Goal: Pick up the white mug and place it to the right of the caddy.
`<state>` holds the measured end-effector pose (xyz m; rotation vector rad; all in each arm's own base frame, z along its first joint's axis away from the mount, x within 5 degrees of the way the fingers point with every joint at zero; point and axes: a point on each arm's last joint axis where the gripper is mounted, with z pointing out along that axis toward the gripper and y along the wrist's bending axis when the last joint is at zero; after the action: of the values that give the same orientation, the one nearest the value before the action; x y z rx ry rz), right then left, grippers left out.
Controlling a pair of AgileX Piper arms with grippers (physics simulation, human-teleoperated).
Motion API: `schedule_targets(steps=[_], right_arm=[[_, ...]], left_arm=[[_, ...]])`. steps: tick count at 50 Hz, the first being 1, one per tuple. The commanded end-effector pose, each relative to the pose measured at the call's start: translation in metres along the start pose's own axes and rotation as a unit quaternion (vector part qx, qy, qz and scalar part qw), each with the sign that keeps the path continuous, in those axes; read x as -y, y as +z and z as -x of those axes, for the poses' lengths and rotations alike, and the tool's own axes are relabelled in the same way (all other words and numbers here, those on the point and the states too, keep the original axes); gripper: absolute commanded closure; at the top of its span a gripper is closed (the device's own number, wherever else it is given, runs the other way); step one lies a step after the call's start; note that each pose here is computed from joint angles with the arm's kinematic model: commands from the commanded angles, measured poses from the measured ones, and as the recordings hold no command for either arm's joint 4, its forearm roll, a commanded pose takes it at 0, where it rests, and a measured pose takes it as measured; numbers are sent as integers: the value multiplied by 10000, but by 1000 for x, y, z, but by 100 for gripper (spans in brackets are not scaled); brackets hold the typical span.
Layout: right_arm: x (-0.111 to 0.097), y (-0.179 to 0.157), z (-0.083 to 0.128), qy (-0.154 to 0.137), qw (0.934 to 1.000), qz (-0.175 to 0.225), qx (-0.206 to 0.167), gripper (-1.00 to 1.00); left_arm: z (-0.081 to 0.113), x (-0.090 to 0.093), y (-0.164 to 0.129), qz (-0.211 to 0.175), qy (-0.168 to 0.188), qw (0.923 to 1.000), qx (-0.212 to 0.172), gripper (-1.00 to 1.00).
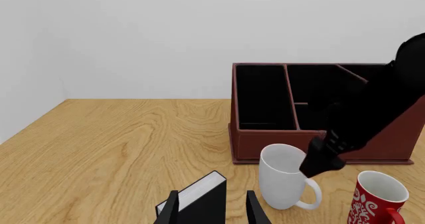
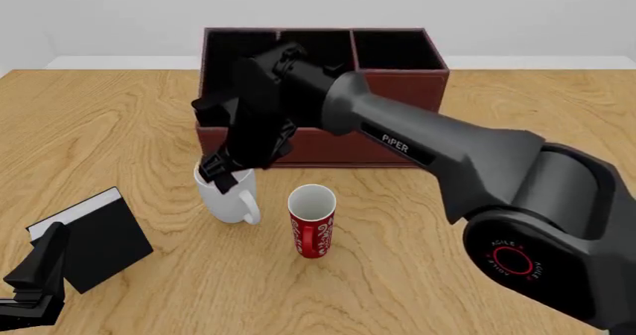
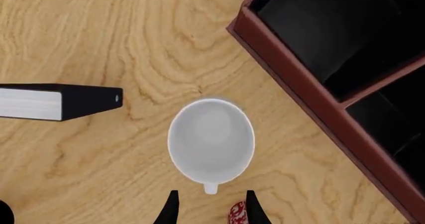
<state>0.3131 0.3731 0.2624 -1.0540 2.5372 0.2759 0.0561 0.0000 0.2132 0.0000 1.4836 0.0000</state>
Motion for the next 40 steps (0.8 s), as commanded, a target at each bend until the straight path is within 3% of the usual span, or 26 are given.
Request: schedule_targets(steps=[1, 40], right_arm=[[0, 9, -4, 28, 10000, -6, -89, -100], [-4, 31, -13, 108, 9996, -6, -247, -100]], left_arm=[[0, 0, 0, 0, 0, 10000, 0, -100], [0, 0, 0, 0, 0, 10000, 0, -100]])
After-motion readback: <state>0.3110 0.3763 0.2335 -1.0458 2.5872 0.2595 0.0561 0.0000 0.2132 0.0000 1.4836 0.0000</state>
